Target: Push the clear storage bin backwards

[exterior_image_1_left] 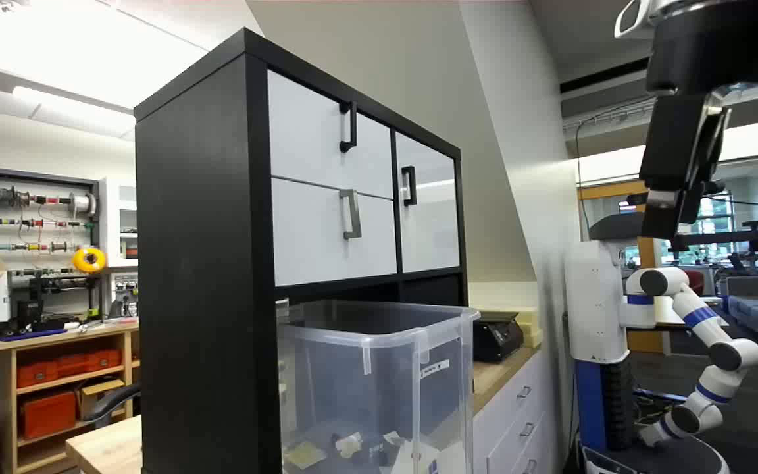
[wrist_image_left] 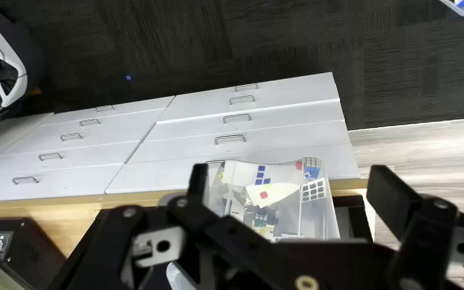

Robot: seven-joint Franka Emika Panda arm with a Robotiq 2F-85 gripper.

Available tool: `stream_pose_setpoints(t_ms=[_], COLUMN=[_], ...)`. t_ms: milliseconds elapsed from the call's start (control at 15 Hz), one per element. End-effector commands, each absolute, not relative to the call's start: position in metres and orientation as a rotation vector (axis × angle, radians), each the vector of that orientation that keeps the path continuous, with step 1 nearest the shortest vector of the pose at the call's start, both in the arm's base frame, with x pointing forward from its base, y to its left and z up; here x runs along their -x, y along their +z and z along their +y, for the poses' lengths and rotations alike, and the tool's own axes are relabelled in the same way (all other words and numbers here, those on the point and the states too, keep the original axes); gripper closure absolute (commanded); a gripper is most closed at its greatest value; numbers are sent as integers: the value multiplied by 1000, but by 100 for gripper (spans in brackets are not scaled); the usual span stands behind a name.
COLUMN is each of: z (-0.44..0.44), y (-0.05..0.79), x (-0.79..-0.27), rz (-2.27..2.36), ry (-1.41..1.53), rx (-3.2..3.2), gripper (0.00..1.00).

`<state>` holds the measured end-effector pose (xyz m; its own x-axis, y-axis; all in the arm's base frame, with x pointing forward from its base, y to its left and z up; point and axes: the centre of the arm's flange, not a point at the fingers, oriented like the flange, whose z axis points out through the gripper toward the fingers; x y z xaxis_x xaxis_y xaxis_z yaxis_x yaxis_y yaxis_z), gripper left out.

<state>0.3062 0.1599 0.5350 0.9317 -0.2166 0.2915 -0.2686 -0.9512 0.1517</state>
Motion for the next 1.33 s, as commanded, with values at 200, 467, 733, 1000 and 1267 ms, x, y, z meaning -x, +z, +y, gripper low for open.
stream_pose_setpoints(t_ms=[200,467,733,1000,1267], z=[160,160,156,152,148], y=[535,535,524,499,467], x=[-306,-306,-317,-341,-372], rz=[-368,-368,-370,-348,-269], ry=[406,406,471,517,581], rx=[-2900,-2900,-2905,-2926,-2939], gripper=[0,0,0,0,0])
